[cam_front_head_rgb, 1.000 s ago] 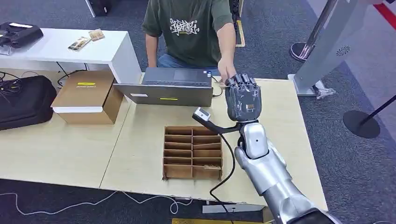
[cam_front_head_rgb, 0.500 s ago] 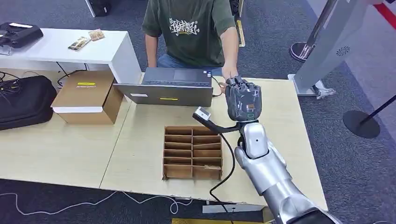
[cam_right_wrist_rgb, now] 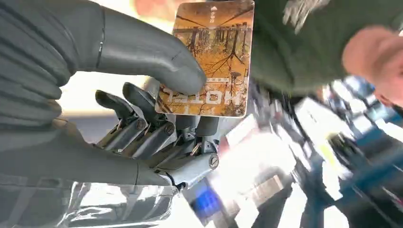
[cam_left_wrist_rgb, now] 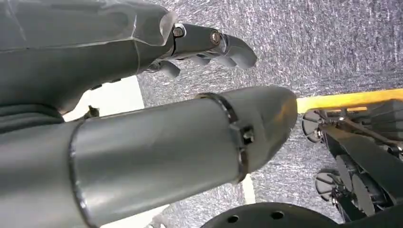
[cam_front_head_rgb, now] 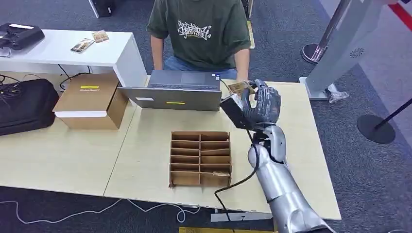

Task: Pass the card to the sensor for recognition and then transmit it.

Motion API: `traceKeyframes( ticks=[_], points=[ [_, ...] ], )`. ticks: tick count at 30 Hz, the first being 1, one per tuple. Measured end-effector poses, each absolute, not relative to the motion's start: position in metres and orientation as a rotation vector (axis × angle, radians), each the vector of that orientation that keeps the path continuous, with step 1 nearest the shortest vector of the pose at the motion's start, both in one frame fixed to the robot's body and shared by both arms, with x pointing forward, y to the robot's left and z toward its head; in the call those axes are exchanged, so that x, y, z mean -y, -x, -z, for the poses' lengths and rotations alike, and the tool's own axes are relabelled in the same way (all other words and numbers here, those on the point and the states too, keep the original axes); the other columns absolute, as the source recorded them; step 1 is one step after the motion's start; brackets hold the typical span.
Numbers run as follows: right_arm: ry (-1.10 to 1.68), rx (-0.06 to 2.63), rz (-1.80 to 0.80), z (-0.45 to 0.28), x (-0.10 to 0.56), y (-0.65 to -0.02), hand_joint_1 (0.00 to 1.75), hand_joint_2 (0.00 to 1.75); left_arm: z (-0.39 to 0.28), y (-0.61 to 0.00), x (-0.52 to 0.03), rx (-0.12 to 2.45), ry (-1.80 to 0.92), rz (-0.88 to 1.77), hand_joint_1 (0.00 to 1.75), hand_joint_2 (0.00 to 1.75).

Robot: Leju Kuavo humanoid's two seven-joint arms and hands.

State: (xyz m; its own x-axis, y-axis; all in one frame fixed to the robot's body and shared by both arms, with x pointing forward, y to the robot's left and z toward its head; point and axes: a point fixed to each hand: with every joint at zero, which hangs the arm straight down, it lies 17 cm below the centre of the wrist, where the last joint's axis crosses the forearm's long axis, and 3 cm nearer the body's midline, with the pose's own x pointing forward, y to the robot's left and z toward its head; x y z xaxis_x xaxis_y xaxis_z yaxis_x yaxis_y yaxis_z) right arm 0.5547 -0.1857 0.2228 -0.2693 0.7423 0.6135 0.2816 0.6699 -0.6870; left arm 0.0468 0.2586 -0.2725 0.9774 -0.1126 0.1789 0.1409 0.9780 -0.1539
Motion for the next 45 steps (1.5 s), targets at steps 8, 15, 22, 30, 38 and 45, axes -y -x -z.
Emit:
traceKeyframes(
  ticks=[8, 15, 22, 30, 38, 45],
  points=[
    [0.152, 1.817, -0.110, -0.221, 0.207, -0.541, 1.75, 1.75, 0.273, -0.042, -0.261, 0.150, 0.162, 0.157, 0.00, 0.00],
    [0.040, 1.768, 0.088, -0.210, 0.259, -0.532, 1.75, 1.75, 0.274, -0.040, -0.266, 0.145, 0.153, 0.182, 0.00, 0.00],
    [0.086, 1.725, 0.105, -0.194, 0.297, -0.534, 1.75, 1.75, 0.274, -0.041, -0.268, 0.145, 0.149, 0.182, 0.00, 0.00],
    [0.116, 1.651, 0.073, -0.171, 0.313, -0.545, 1.75, 1.75, 0.274, -0.042, -0.269, 0.147, 0.145, 0.166, 0.00, 0.00],
    [0.137, 1.616, 0.059, -0.157, 0.325, -0.546, 1.75, 1.75, 0.274, -0.041, -0.268, 0.147, 0.146, 0.160, 0.00, 0.00],
    [0.168, 1.557, 0.089, -0.121, 0.346, -0.520, 1.75, 1.75, 0.274, -0.041, -0.268, 0.147, 0.141, 0.157, 0.00, 0.00]
  ],
)
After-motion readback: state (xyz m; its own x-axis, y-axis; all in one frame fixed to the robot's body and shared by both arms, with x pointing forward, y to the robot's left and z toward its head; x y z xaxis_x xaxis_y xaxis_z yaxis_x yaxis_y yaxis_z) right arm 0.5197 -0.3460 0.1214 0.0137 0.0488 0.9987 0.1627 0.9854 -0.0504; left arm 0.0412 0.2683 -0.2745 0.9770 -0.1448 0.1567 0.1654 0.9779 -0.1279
